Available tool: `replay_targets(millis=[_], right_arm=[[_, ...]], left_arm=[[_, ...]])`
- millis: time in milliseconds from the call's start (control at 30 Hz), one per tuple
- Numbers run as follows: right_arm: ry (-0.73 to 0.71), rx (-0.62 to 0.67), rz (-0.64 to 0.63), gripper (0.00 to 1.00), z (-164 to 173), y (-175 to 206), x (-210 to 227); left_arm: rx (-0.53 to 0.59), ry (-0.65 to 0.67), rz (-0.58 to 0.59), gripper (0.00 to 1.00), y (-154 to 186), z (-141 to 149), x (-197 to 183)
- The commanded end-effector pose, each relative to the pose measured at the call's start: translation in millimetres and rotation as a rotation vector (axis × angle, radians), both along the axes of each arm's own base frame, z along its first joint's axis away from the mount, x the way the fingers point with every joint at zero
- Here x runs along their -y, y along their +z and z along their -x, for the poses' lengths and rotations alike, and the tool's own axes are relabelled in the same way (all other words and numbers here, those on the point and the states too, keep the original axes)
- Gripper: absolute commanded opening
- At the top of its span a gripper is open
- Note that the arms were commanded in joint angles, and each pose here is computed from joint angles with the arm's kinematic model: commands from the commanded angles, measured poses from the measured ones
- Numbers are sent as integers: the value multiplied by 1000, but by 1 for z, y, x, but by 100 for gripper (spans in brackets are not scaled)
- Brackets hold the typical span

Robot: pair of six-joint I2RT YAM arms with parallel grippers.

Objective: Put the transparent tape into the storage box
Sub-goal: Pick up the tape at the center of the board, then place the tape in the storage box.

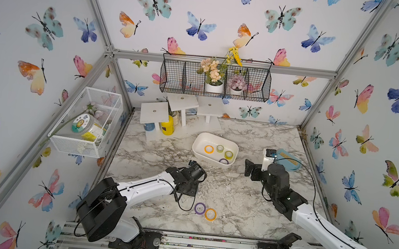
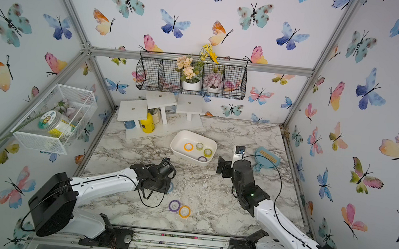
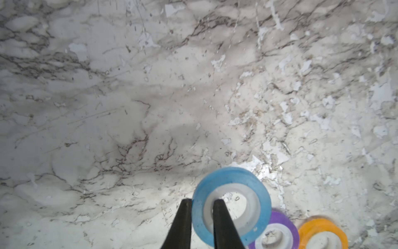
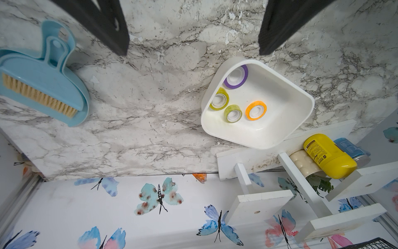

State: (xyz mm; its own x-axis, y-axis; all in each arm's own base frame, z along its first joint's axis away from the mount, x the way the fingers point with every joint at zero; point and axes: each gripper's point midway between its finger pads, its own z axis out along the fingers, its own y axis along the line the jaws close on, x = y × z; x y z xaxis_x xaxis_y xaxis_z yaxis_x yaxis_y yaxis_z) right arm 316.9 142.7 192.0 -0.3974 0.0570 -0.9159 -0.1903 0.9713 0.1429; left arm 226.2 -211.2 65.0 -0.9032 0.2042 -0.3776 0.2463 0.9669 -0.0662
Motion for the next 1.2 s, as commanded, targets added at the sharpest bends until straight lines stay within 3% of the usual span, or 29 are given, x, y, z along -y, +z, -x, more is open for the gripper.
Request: replay_targets(millis=[0, 267, 700, 900, 1167], right_arm=[[-27, 11, -10, 99, 0, -1, 4], [-33, 13, -8, 99, 0, -1, 6], [-45, 17, -8, 99, 0, 0, 8], [-46, 21, -9, 99, 1, 1, 9], [-47, 24, -11, 99, 1, 2, 9]], left_arm=[[2, -29, -52, 15, 7, -7, -3], [65, -66, -17, 15, 45, -52, 17], [155, -95, 10, 14, 73, -160, 53], [166, -116, 21, 14, 63, -192, 72], [135, -145, 45, 14, 37, -208, 92]])
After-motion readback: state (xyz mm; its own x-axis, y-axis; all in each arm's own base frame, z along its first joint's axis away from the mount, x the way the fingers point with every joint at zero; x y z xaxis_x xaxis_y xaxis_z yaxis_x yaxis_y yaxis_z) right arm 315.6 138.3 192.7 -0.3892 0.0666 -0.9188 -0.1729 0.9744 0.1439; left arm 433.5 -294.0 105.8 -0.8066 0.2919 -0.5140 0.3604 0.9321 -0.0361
